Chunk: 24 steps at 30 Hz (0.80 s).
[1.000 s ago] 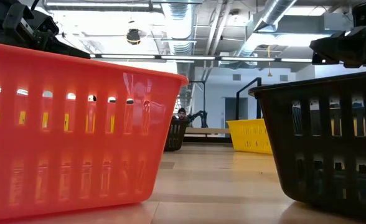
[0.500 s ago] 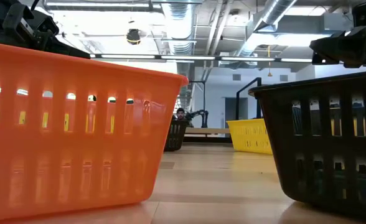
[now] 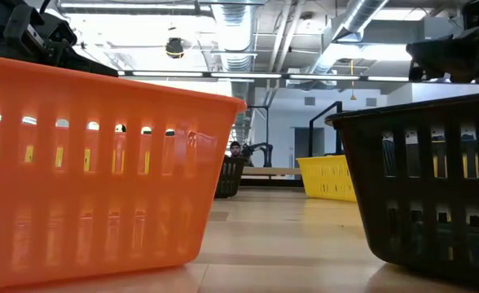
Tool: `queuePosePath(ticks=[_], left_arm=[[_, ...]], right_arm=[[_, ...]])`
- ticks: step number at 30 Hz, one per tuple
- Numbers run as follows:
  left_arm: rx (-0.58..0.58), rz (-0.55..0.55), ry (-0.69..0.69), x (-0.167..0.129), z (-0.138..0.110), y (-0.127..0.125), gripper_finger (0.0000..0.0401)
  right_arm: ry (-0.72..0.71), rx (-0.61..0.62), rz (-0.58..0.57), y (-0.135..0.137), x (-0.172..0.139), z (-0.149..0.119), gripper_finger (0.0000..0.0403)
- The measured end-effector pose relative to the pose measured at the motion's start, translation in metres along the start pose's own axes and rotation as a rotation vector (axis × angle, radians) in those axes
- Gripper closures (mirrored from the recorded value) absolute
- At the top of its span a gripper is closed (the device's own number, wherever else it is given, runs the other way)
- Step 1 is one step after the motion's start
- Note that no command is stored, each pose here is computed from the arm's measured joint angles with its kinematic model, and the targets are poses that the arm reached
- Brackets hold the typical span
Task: Stack baskets on shelf by color
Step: Put the top orange bin on the shelf
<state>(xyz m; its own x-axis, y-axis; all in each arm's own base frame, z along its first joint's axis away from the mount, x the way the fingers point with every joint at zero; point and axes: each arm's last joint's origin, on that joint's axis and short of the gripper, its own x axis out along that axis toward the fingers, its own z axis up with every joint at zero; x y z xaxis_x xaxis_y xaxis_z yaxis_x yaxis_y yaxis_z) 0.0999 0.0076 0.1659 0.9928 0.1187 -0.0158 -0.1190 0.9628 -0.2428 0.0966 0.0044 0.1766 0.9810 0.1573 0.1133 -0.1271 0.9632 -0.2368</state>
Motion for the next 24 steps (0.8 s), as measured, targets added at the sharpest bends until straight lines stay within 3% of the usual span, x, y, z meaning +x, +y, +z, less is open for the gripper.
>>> queuePosePath(ticks=[8,12,17,19,21,24], left_arm=[[-0.016,0.000,-0.007,0.000,0.001,0.000,0.0401],[0.000,0.019,-0.099,0.000,0.009,-0.001,0.0401],[-0.054,0.092,-0.171,-0.002,0.018,0.000,0.0388],[-0.089,0.076,-0.235,-0.004,0.029,-0.003,0.0378],[-0.099,0.037,-0.316,-0.008,0.046,-0.008,0.0367],[-0.055,-0.031,-0.396,-0.015,0.080,-0.017,0.0348]], right_arm=[[-0.074,0.108,-0.011,-0.001,0.000,0.007,0.0352],[-0.122,0.116,-0.019,-0.002,-0.001,0.012,0.0352],[-0.337,0.096,-0.077,-0.008,-0.007,0.037,0.0352],[-0.419,0.109,-0.068,-0.010,-0.010,0.050,0.0352],[-0.457,0.198,-0.056,-0.012,-0.013,0.062,0.0352],[-0.508,0.273,-0.082,-0.019,-0.018,0.088,0.0352]])
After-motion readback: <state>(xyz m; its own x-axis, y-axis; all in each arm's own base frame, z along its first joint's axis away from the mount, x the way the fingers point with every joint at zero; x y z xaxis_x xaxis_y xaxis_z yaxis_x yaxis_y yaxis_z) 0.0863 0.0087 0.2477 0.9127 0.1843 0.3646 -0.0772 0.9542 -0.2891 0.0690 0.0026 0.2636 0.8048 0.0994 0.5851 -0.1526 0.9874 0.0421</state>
